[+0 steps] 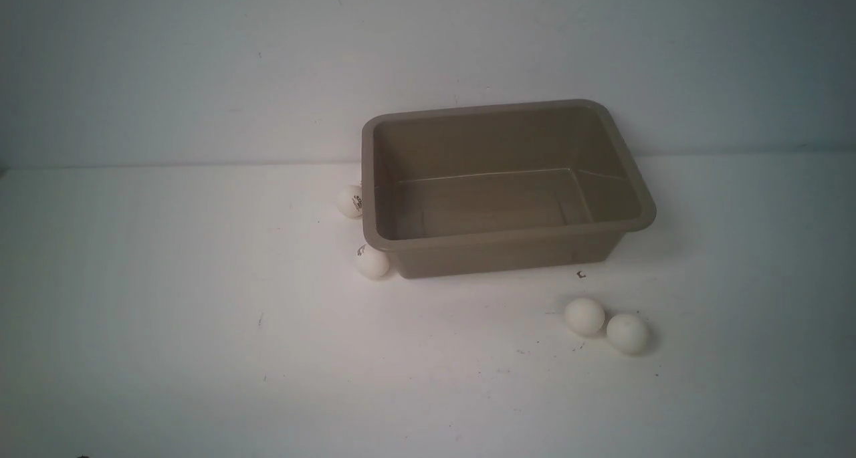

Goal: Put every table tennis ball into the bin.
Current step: Use the right arm to clamp the table tennis ball closest to it

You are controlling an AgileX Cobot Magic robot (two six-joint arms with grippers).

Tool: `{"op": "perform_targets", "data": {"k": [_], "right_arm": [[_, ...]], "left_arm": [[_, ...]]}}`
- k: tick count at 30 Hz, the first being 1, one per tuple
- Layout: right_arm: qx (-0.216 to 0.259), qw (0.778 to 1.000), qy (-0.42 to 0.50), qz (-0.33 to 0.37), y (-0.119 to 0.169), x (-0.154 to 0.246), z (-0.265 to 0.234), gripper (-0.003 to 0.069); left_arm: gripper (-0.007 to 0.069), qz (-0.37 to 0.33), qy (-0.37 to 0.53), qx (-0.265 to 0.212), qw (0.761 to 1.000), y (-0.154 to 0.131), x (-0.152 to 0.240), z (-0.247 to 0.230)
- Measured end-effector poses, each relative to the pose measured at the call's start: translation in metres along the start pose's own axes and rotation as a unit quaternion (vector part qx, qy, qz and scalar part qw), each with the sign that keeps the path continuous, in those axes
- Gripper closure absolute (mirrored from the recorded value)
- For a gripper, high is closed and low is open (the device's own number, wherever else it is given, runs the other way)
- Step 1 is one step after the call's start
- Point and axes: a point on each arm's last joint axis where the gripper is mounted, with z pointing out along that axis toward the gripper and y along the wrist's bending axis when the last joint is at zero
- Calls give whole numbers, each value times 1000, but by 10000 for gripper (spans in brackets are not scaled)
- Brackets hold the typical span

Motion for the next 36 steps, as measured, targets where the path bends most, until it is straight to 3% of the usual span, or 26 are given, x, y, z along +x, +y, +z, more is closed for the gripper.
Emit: {"op": "perform_targets", "data": {"k": [19,31,36], "right_arm": [[0,1000,0,0,0,0,0,71],[-3,1000,11,4,1,2,0,71],[-7,1000,11,10,1,2,0,71]], "left_arm": [[105,-5,-5,5,1000,0,-1,0],[105,-70,-18,25,997,-4,-3,0],[105,-180,-38,52,982,-8,-8,0]]}}
